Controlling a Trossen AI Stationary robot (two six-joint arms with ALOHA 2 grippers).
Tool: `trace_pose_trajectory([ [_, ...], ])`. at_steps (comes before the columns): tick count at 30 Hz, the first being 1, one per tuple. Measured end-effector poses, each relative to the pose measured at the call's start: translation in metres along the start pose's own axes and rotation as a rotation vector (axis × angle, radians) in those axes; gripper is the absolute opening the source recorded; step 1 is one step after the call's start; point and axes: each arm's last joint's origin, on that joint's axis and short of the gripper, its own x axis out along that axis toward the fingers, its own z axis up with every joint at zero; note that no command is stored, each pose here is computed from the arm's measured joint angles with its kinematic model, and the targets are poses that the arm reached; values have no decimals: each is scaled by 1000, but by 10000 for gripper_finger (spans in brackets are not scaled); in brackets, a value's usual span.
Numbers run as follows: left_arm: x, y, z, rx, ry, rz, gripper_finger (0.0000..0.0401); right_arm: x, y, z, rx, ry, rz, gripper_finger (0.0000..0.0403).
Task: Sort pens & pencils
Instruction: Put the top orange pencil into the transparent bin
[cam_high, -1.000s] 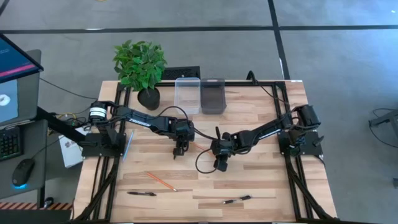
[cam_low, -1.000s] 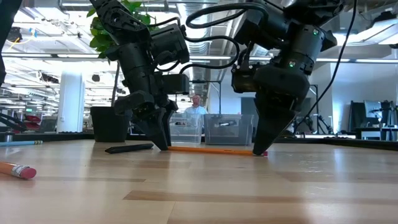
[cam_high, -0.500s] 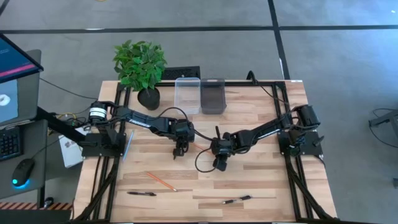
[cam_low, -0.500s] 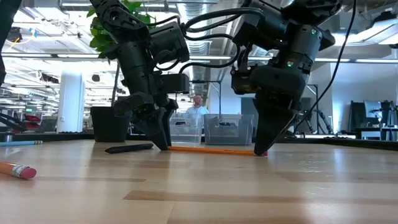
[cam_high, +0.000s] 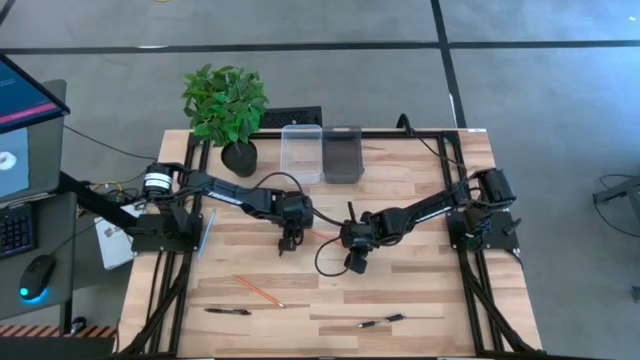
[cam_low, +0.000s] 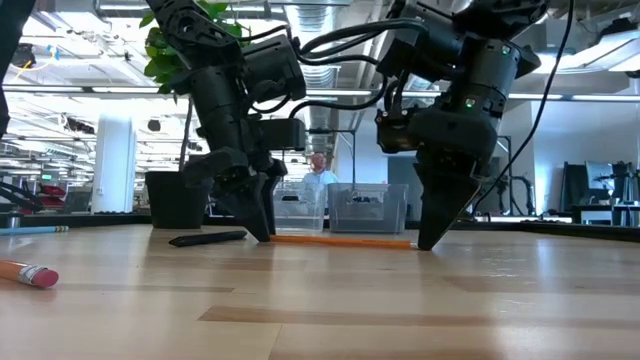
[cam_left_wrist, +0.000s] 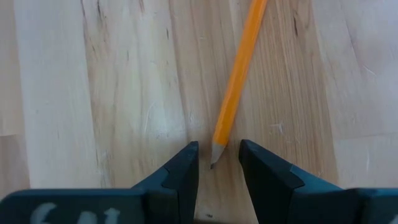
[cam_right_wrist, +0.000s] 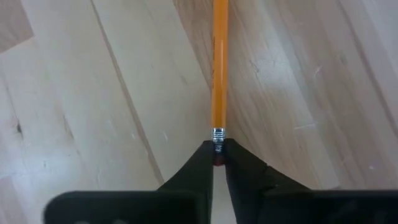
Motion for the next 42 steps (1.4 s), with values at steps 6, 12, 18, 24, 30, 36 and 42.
trace_pose_trajectory([
  [6,-3,2,7,17,-19,-12,112,0,0,0,-4,1,1,24],
  [12,-3,2,7,26,-18,-14,112,0,-1,1,-2,3,5,31],
  [18,-3,2,8,48,-17,-6,112,0,-3,2,-17,4,10,24],
  [24,-3,1,8,68,-21,-19,94,0,-3,2,-21,2,8,32],
  [30,-3,1,8,52,-24,-35,26,0,-3,2,-21,0,4,24],
  [36,-4,0,8,50,-29,-55,19,0,-3,2,-17,-1,5,27],
  [42,13,-1,7,23,9,-70,59,0,-3,2,-16,-3,4,24],
])
